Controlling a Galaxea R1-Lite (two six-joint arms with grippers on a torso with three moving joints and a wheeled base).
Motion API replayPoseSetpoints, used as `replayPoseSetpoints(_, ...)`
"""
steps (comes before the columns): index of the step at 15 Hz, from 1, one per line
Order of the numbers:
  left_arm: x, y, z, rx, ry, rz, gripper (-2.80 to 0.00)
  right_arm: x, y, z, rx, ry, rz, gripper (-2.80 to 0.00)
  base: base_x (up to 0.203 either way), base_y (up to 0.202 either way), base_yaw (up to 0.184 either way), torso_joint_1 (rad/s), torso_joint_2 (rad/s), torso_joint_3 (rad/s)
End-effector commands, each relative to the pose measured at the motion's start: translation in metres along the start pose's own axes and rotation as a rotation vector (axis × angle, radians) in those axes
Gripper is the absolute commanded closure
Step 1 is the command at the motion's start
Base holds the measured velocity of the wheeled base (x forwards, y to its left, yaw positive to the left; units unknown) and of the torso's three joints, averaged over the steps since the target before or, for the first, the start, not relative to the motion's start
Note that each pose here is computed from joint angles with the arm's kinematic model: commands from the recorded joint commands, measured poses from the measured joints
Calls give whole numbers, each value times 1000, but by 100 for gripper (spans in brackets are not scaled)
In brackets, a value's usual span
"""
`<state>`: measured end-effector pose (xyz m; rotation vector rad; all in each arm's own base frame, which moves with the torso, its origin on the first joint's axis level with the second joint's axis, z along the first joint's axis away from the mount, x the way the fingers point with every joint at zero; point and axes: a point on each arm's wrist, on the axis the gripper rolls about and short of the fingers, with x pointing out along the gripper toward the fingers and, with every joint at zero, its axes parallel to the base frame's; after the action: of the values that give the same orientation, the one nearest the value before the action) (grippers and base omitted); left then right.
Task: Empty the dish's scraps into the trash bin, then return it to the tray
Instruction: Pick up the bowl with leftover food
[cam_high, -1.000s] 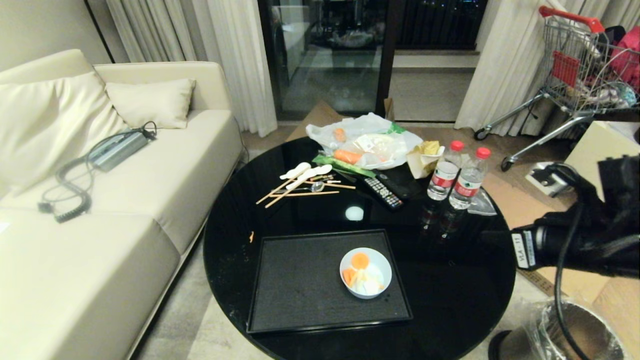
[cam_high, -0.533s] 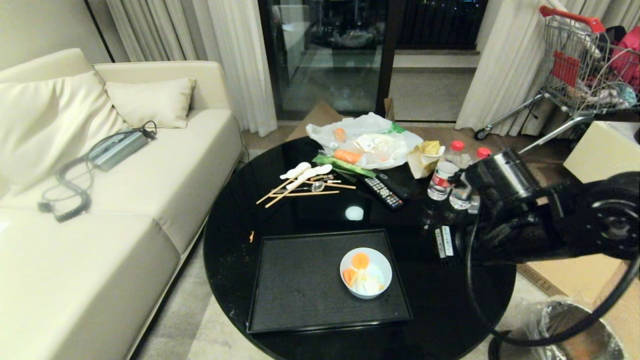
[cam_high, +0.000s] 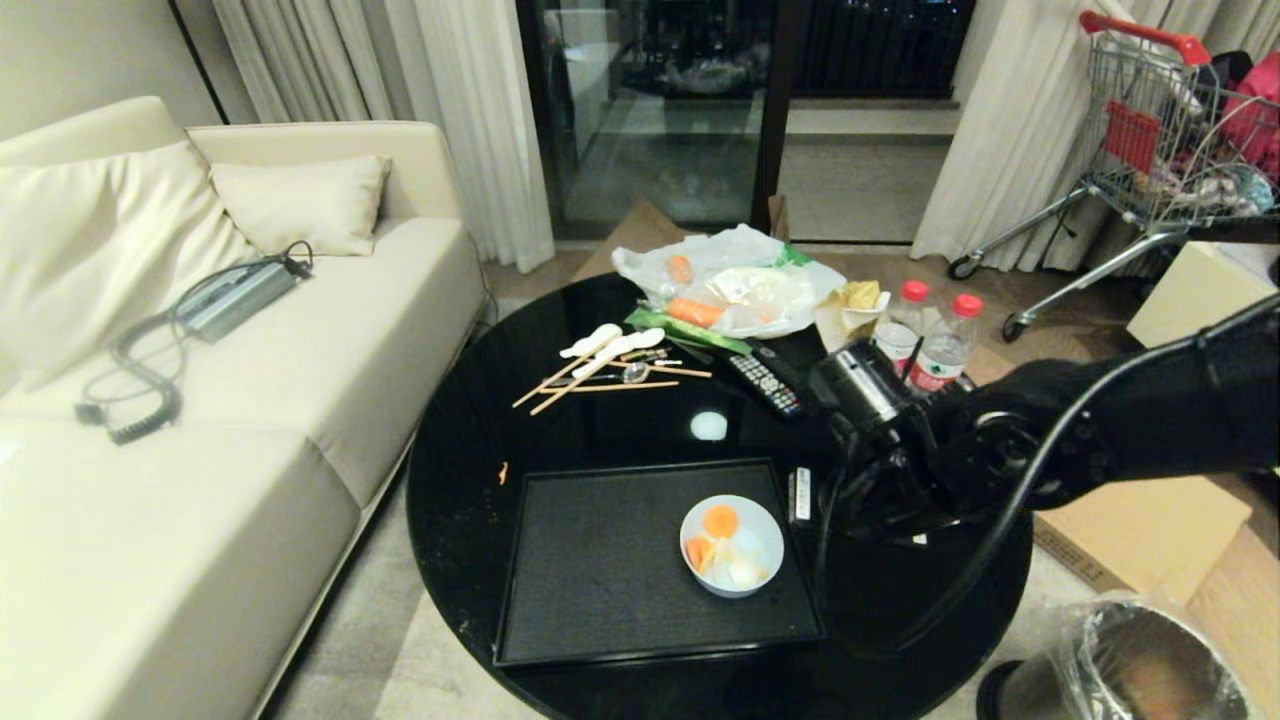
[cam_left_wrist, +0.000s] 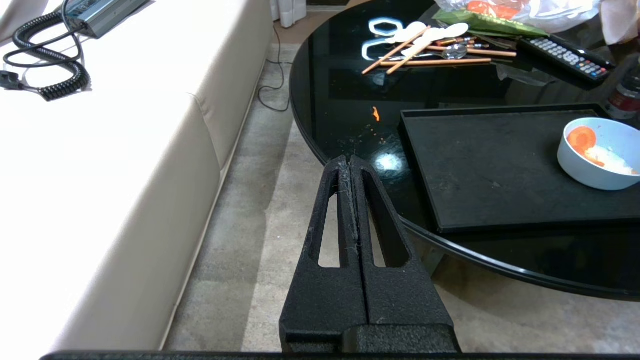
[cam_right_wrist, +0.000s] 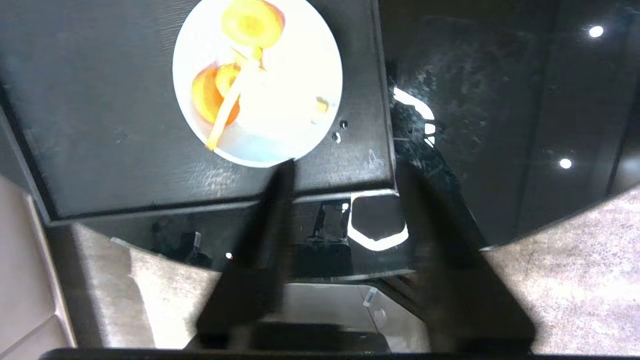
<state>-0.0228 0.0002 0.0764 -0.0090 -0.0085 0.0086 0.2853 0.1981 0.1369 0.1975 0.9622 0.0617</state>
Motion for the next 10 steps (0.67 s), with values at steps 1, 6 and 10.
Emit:
replayPoseSetpoints(1,0,0,0,0,-1,1,0,22,6,-1,-2,26,-21,-280,0,0,0,0,0,0)
replayPoseSetpoints(6,0,0,0,0,-1,1,0,58,9,-8,-7,48,-102,-280,0,0,0,0,0,0)
replayPoseSetpoints(10,0,0,0,0,-1,1,0,80,17,-3,50,28,-127,-280,0,0,0,0,0,0)
